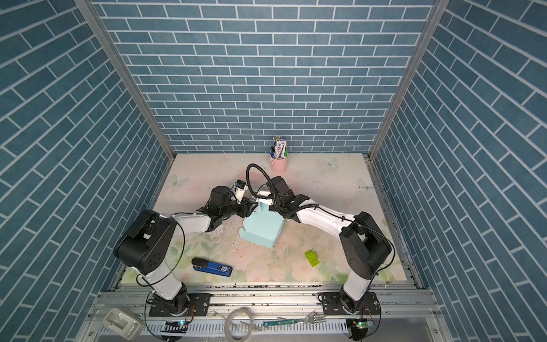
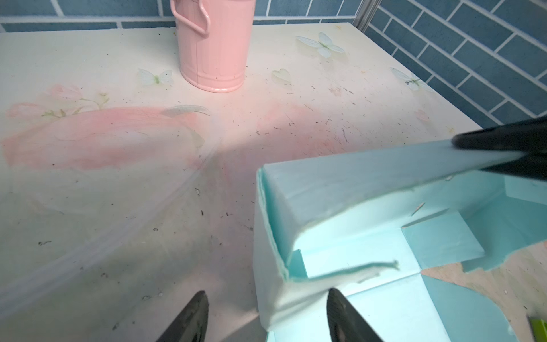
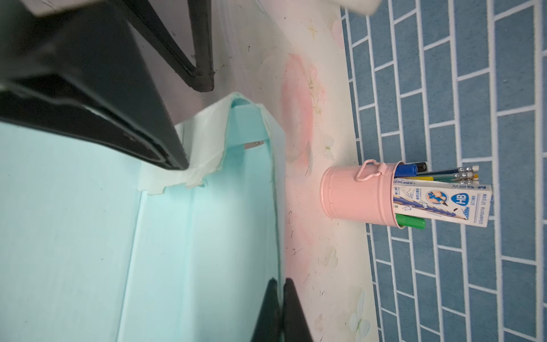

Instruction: Fold the paper box

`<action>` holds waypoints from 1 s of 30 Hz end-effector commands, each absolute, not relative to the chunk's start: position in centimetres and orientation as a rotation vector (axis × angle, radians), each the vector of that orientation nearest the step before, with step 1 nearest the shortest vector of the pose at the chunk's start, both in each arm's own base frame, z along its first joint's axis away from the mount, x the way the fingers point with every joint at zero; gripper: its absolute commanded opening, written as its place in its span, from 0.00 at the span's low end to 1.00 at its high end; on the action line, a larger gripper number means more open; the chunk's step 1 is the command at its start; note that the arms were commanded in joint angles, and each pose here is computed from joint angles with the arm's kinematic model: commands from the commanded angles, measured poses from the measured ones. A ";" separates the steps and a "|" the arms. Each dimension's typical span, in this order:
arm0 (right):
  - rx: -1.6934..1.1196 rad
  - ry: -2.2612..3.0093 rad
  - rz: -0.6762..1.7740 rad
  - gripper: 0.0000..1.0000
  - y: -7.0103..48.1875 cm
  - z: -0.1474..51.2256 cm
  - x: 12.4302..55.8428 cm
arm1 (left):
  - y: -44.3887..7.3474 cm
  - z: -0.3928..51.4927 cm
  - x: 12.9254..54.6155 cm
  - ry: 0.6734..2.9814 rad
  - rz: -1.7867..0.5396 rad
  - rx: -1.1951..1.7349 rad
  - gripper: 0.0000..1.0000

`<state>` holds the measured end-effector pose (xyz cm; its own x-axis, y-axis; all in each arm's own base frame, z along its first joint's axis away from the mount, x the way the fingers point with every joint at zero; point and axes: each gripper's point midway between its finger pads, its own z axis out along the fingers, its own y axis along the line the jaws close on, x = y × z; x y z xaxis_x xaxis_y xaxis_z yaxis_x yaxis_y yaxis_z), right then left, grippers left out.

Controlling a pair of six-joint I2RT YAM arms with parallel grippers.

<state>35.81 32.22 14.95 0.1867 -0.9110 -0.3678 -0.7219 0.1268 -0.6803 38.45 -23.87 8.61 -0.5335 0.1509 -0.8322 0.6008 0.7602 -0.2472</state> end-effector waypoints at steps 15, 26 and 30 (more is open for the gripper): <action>-1.580 1.607 -0.130 0.00 33.2 16.5 34.3 | -25.4 8.8 37.8 2.060 -0.498 0.703 0.75; -1.556 1.619 -0.110 0.00 33.2 16.6 34.4 | -24.5 8.3 37.6 2.082 -0.387 0.674 0.75; -1.540 1.609 -0.136 0.00 33.0 16.4 34.7 | -24.1 9.6 37.1 2.053 -0.413 0.632 0.75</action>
<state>34.71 32.78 14.83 0.1477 -0.8781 -0.4550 -0.7746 0.1833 -0.6053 37.79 -24.29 8.46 -0.4643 0.2893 -0.8371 0.5861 0.8089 -0.0455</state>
